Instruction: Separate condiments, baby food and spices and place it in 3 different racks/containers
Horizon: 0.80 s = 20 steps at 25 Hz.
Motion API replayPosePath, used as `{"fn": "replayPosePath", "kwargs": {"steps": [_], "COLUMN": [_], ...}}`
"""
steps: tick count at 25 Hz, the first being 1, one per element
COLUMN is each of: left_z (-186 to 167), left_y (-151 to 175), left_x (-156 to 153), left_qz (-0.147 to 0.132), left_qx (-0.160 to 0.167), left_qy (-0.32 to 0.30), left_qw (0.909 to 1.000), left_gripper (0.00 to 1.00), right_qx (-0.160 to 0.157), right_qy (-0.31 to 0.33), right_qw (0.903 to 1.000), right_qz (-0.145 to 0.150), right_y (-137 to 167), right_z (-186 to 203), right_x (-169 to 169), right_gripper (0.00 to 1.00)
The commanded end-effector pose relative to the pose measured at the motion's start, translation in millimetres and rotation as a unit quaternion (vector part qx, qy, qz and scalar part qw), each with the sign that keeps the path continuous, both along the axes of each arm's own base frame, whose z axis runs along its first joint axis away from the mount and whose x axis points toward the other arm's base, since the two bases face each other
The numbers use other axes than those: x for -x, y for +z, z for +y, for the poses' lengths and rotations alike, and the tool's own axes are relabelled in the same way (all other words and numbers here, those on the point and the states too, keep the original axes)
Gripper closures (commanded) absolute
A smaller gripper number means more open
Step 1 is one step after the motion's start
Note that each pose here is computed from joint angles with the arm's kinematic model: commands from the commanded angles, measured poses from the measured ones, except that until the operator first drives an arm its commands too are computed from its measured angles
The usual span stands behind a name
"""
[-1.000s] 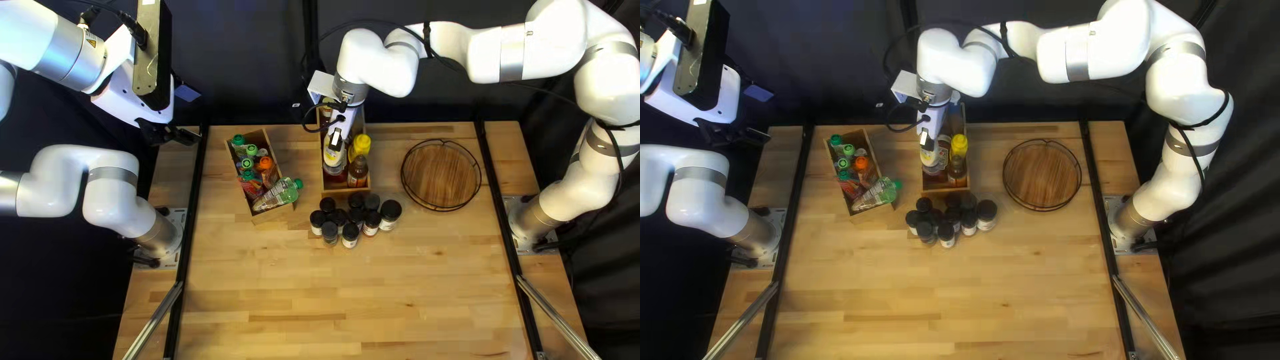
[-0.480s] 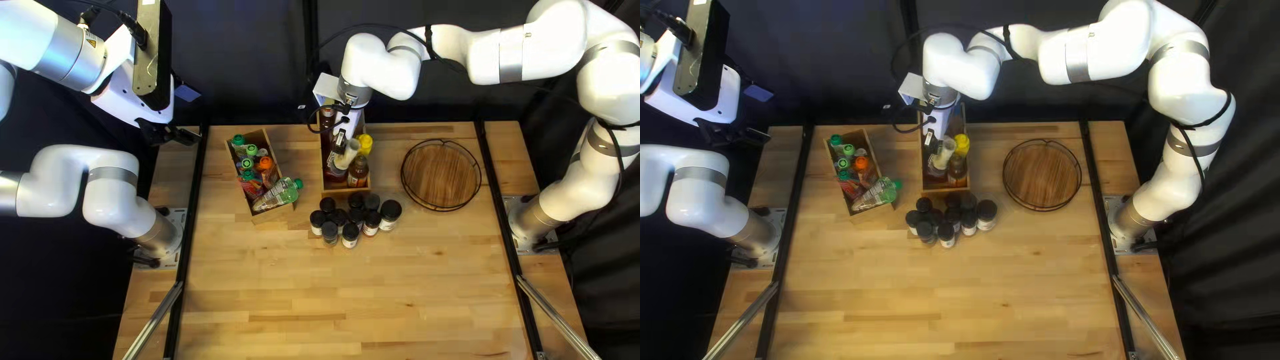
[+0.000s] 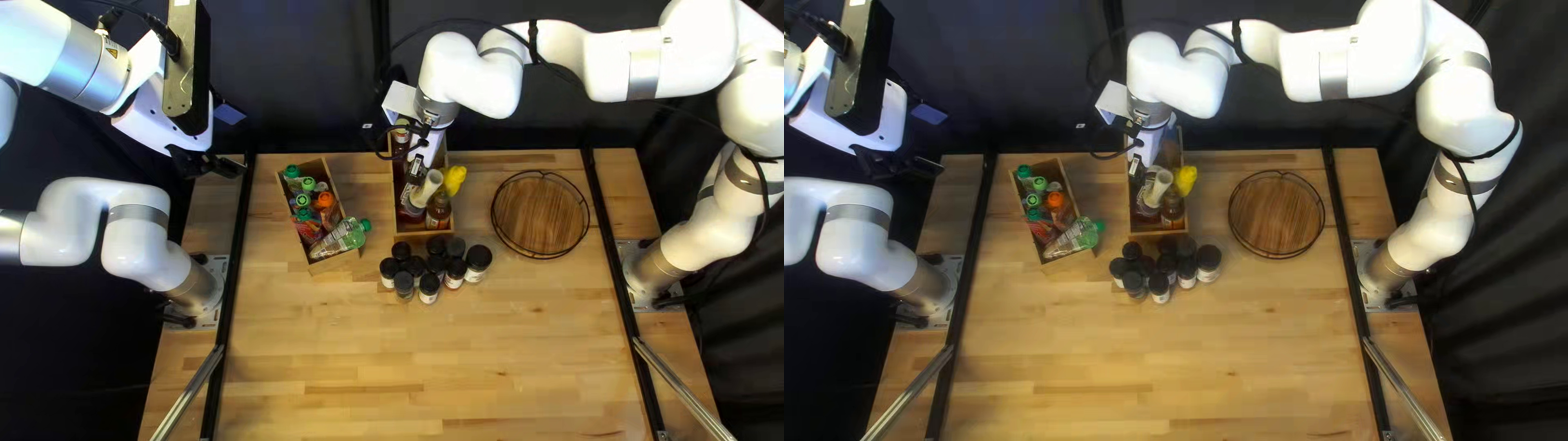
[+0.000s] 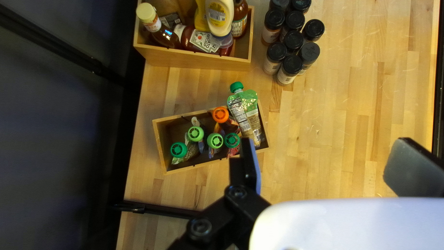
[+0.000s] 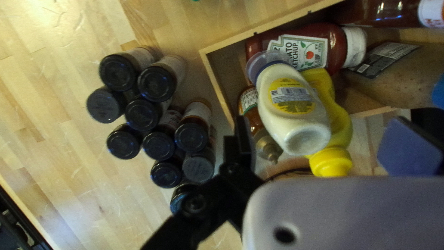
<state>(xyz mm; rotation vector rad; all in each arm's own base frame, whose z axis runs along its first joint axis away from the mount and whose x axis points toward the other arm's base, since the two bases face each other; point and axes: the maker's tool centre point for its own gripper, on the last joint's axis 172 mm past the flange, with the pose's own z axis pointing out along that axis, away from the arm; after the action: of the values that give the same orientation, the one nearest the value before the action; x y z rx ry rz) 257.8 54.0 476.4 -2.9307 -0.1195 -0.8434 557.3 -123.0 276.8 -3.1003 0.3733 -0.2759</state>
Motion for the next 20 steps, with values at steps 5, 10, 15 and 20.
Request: {"fn": "replayPosePath", "kwargs": {"steps": [5, 10, 15, 20], "left_z": [0.0, 0.0, 0.0, 0.0], "left_y": [0.0, 0.0, 0.0, 0.0], "left_x": [0.0, 0.0, 0.0, 0.0], "left_qz": [0.000, 0.000, 0.000, 0.000], "left_qx": [0.000, 0.000, 0.000, 0.000], "left_qy": [0.000, 0.000, 0.000, 0.000], "left_qw": [1.0000, 1.0000, 1.0000, 1.0000], "left_gripper": [0.00, 0.00, 0.00, 0.00], "right_qx": [-0.016, 0.005, 0.019, 0.035], "right_qy": [0.120, 0.132, 0.125, 0.116], "right_qw": [0.9922, 0.9907, 0.9918, 0.9926], "right_qz": [-0.030, -0.030, -0.021, -0.012], "right_y": [7.9, 1.3, -19.6, -43.3], "right_z": [109.5, 154.4, 170.1, 168.7], "right_x": [27.0, 60.5, 91.2, 112.7], "right_gripper": [0.00, 0.00, 0.00, 0.00]}}
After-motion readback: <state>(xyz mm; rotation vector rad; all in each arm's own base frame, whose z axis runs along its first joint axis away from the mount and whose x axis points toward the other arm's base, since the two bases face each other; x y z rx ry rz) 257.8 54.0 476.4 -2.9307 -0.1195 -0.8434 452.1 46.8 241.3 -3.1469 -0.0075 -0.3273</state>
